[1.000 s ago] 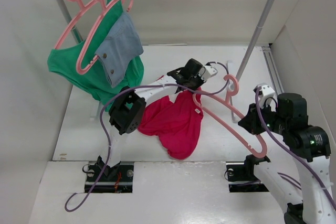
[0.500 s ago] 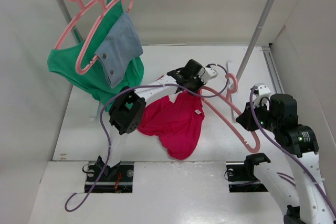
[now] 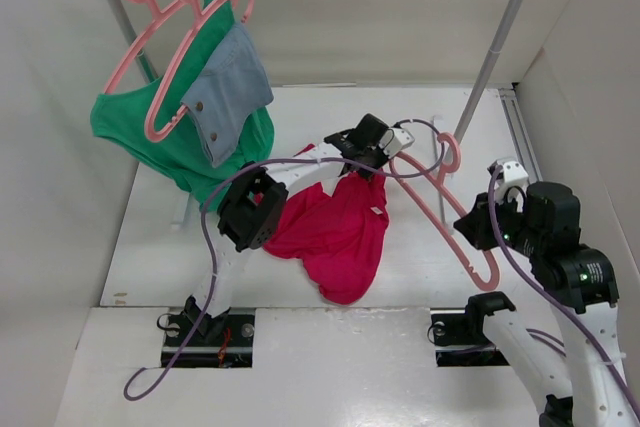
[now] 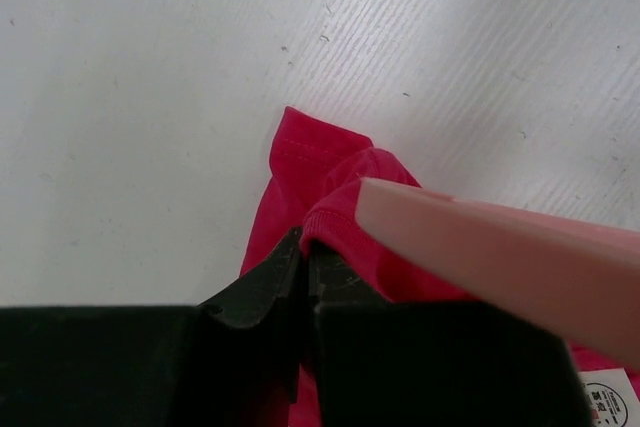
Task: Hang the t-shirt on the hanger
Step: Place tshirt on hanger
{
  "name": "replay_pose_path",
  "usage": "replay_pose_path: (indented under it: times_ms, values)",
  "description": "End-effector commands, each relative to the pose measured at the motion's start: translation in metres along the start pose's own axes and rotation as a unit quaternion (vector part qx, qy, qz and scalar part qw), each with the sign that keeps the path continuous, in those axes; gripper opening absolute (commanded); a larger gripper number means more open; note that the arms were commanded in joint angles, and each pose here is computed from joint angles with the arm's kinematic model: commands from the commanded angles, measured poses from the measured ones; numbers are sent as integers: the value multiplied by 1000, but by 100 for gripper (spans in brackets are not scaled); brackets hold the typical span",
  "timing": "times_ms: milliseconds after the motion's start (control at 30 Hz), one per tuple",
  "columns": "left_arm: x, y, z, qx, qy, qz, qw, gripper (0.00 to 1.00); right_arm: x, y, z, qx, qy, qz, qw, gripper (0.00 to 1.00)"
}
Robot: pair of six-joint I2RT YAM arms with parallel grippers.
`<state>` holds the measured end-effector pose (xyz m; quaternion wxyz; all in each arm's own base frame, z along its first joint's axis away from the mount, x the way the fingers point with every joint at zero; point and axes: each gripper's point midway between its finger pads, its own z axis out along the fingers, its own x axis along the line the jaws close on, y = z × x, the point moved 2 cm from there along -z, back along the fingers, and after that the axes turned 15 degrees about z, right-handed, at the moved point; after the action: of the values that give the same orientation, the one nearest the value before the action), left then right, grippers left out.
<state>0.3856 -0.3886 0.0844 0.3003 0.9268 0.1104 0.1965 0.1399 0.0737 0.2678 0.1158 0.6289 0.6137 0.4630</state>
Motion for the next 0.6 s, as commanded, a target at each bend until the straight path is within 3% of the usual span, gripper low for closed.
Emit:
replay_pose_path:
  times_ms: [0,300,567]
  values:
    - [14,17,-7,-15,24,4,1000,0,15,11,2,-28,47,-8,998,0]
    - [30,19,-6,-16,44,-7,999,0,27,-9,1,11,93,8,996,0]
    - [23,21,-10,-21,23,-12,999,1,24,-7,6,1,92,4,996,0]
